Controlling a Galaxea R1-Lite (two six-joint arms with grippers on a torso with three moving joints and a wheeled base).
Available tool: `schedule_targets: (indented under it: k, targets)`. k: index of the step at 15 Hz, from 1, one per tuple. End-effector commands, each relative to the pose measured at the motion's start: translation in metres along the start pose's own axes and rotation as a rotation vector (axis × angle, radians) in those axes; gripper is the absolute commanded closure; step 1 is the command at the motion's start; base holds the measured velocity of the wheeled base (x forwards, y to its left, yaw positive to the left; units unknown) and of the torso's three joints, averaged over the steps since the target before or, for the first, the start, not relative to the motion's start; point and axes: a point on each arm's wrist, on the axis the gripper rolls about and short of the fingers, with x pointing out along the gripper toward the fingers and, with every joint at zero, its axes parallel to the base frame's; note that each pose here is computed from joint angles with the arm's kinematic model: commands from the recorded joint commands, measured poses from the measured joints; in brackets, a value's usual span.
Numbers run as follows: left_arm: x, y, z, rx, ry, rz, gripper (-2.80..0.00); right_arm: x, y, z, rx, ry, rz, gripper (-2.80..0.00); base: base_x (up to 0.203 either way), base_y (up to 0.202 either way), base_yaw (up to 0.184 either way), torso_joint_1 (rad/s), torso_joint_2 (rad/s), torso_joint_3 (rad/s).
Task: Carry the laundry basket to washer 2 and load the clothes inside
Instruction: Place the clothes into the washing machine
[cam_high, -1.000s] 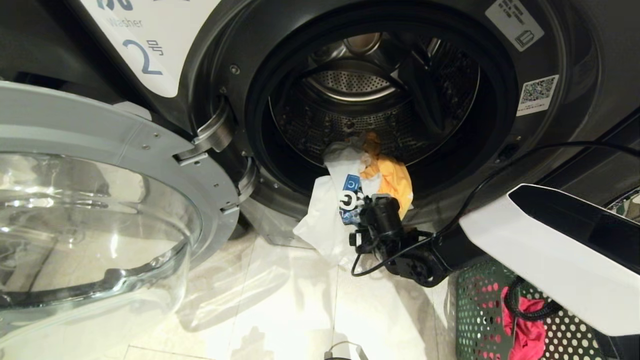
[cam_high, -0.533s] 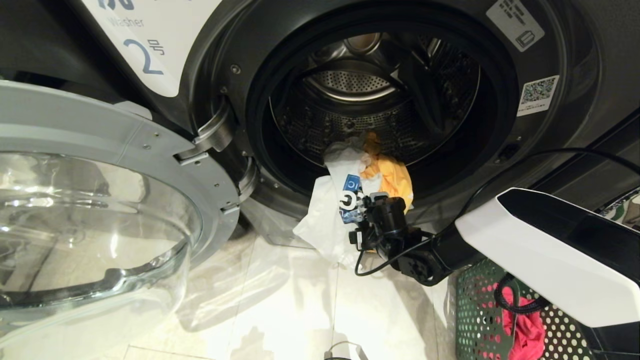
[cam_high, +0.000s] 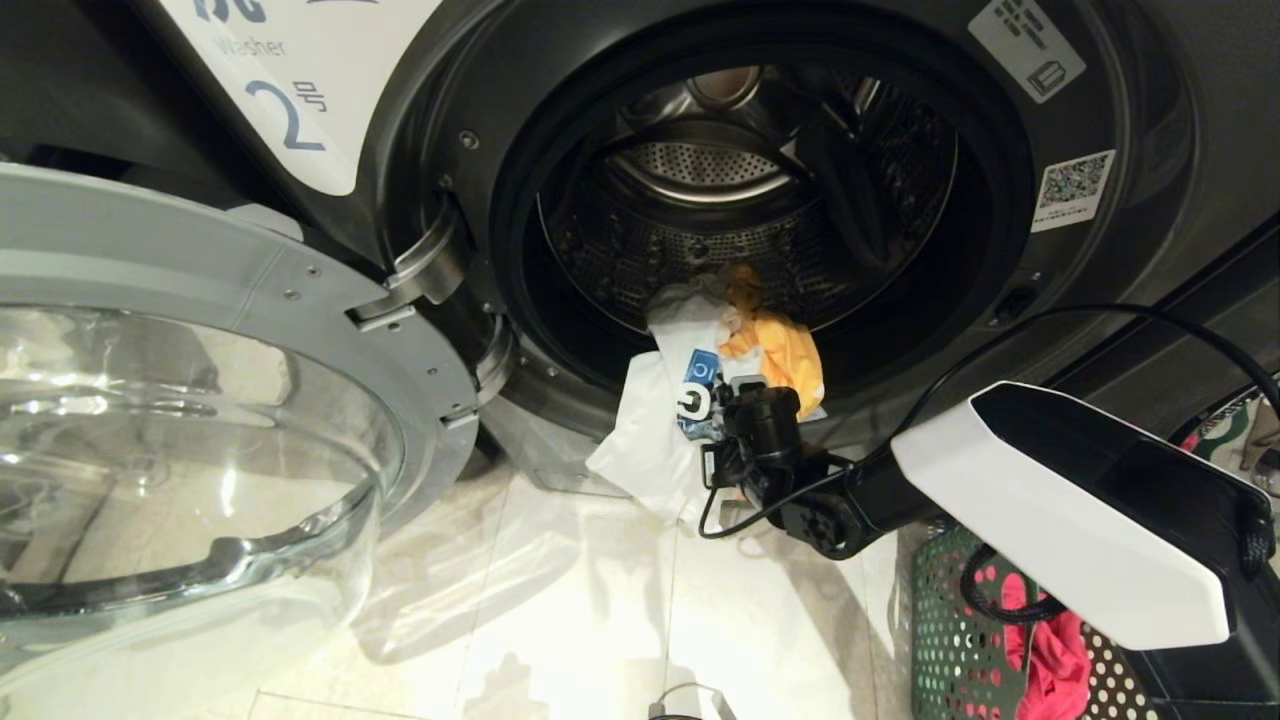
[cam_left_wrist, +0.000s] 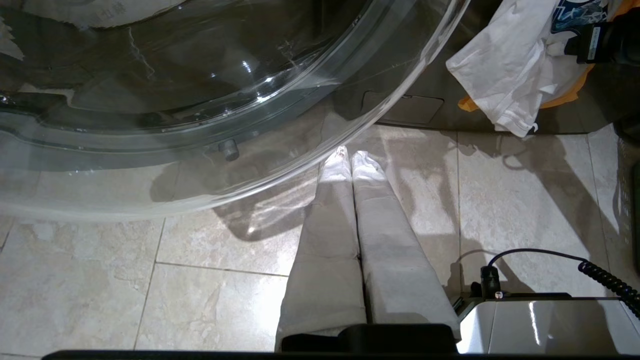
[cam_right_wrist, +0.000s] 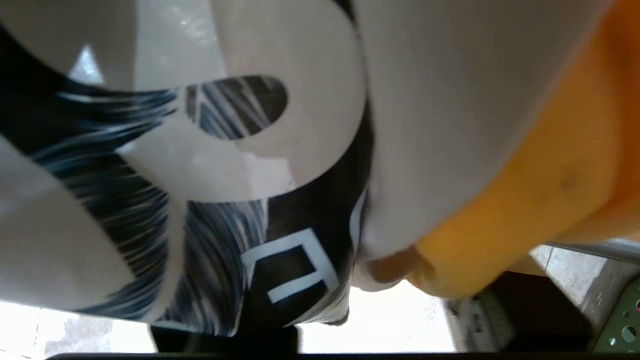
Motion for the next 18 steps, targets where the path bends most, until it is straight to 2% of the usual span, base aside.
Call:
schedule_targets:
  k: [1, 8, 11, 13, 15, 18]
  targets:
    - [0.0, 0.0, 0.0, 0.0, 0.001, 0.0, 0.0, 0.003, 0.0, -0.005, -0.004, 0.006, -0.005, 0.0, 0.0, 0.0, 0.0, 0.0, 0.0, 0.0]
    - [0.0, 0.0, 0.0, 0.0, 0.001, 0.0, 0.0, -0.023, 0.007, 0.014, -0.008, -0.015, 0.02, 0.0, 0.0, 0.0, 0.0, 0.0, 0.0, 0.0]
    - [0.0, 0.0, 0.0, 0.0, 0.0, 0.0, 0.0, -0.041, 0.011, 0.035, 0.013, -0.062, 0.04, 0.0, 0.0, 0.0, 0.0, 0.0, 0.0, 0.0]
    - [0.0, 0.0, 0.0, 0.0, 0.0, 0.0, 0.0, -0.051, 0.015, 0.056, 0.042, -0.136, 0.038, 0.0, 0.0, 0.0, 0.0, 0.0, 0.0, 0.0]
    - [0.0, 0.0, 0.0, 0.0, 0.001, 0.0, 0.0, -0.051, 0.018, 0.075, 0.082, -0.243, -0.018, 0.0, 0.0, 0.0, 0.0, 0.0, 0.0, 0.0]
    - [0.0, 0.0, 0.0, 0.0, 0.0, 0.0, 0.0, -0.052, 0.022, 0.091, 0.017, -0.39, -0.026, 0.0, 0.0, 0.0, 0.0, 0.0, 0.0, 0.0]
